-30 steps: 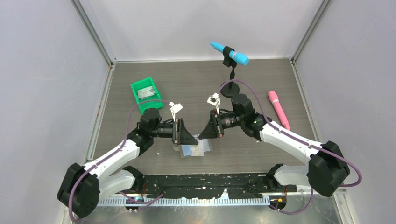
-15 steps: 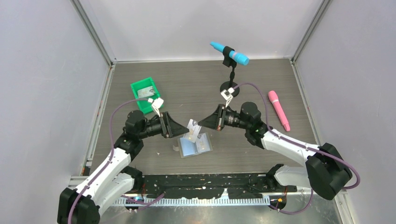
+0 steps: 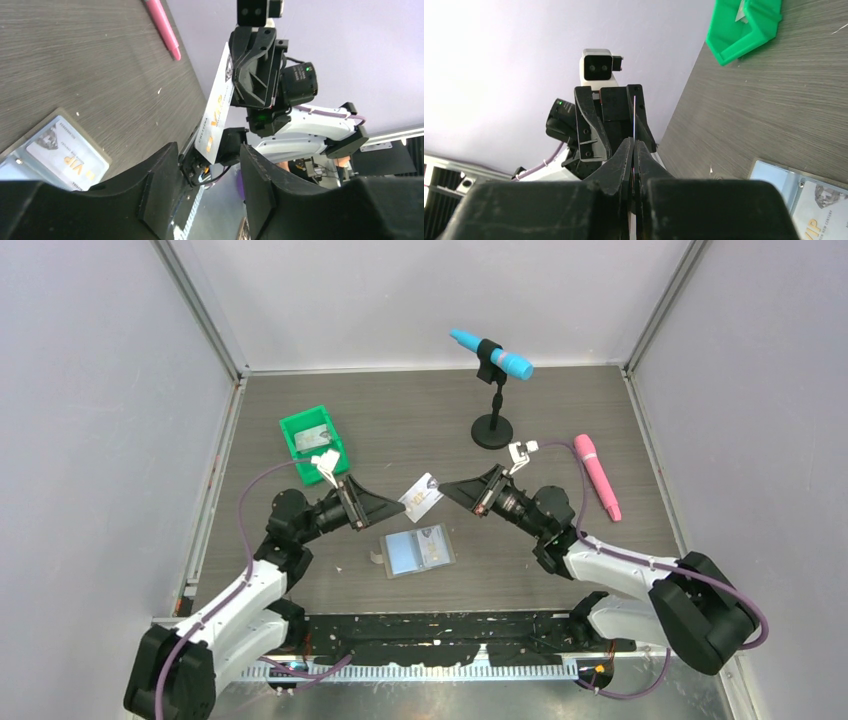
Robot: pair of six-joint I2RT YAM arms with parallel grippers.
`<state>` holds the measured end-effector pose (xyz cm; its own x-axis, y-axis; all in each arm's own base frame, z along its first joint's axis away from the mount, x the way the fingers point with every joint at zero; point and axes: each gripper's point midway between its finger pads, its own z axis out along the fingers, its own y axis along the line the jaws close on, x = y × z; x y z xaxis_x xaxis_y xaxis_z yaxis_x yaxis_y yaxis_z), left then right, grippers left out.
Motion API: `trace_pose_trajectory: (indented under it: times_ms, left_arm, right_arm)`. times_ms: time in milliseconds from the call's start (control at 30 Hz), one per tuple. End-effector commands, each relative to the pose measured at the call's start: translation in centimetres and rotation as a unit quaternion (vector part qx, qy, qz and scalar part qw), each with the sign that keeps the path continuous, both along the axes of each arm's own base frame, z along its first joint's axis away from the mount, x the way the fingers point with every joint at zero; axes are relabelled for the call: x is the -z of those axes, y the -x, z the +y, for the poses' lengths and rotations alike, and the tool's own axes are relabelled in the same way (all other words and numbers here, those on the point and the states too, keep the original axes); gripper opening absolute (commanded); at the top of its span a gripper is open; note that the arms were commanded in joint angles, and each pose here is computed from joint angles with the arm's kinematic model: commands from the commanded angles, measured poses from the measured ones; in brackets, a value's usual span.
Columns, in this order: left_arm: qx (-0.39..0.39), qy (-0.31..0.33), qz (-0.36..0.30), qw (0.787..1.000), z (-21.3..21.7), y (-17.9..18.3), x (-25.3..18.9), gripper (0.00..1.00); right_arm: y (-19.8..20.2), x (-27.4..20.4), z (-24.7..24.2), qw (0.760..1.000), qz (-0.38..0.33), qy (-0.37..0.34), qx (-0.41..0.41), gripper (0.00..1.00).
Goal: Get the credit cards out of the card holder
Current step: Place the credit card in the storage box.
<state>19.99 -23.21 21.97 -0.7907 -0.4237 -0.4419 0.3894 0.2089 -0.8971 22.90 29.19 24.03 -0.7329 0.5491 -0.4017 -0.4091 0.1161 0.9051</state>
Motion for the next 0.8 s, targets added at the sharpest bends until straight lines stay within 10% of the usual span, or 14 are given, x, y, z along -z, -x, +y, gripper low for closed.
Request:
trace_pose_trajectory:
  times_ms: [0,467,767]
  left_arm:
    - [-0.008,0.066,-0.040,0.997,-0.2,-0.7,-3.6,0.48]
    - [0.004,0.067,-0.024,0.997,-2.4,-2.0,-3.9,0.40]
    - [0.006,0.076,-0.009,0.997,-2.9,-2.9,-3.6,0.00]
  right_arm:
    - [-0.9,-3.5,-1.8,0.996,-0.022,-0.065,0.058,0.05]
    - [-1.5,-1.9,-2.1,0.995,0.011,-0.068,0.074,0.05]
    - [-1.7,-0.5,-2.0,0.994,0.028,-0.070,0.073,0.05]
